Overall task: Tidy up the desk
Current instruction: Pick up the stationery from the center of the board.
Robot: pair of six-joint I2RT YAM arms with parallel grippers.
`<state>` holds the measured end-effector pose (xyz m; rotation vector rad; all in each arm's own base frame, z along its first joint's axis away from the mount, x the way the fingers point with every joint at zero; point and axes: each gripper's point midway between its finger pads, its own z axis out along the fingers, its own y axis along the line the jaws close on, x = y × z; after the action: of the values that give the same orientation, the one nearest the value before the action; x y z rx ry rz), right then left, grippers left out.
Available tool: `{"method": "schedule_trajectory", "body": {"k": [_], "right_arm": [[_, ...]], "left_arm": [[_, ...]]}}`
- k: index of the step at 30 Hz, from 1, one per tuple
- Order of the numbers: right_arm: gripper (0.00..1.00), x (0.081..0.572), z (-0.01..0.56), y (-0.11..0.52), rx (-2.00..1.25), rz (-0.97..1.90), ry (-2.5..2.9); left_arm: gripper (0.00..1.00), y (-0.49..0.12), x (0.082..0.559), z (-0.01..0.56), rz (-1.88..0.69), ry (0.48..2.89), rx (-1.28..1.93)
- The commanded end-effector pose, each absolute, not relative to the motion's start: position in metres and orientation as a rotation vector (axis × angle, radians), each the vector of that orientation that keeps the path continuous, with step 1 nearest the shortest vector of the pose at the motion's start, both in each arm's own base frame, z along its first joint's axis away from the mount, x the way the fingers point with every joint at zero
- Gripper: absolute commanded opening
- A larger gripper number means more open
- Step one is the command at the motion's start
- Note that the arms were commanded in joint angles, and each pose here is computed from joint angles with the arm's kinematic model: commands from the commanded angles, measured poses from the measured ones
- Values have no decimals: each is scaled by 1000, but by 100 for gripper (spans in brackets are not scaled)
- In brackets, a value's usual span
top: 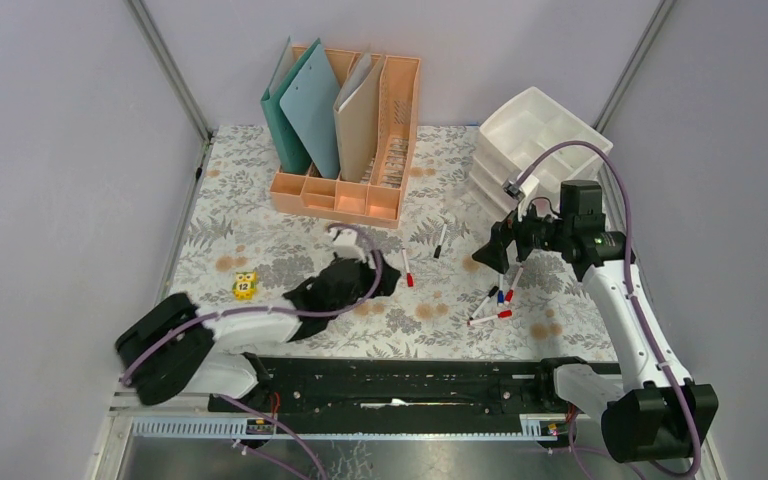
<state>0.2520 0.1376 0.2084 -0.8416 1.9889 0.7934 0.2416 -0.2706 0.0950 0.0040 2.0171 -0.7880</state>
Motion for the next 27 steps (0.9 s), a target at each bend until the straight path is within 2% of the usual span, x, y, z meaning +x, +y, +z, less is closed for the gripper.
{"method": "schedule_trajectory", "body": {"k": [1,5,12,17,24,27], "right_arm": [[100,260,221,136,-831,747,1923],[100,261,220,137,-828,749,1923],[100,261,220,136,-829,744,1920],[100,261,219,136,-830,738,1920],[100,260,220,136,-831,740,1918],[100,260,221,136,-833,743,1915]], "left_arm": [[70,-302,263,89,-668,2151,4],[72,-315,274,73,-463,2221,0],[68,-325,291,44,-168,2328,-48],[50,-331,294,34,-132,2352,-34],[45,-330,292,21,-100,2382,-12],[39,-328,290,15,-76,2399,11]]}}
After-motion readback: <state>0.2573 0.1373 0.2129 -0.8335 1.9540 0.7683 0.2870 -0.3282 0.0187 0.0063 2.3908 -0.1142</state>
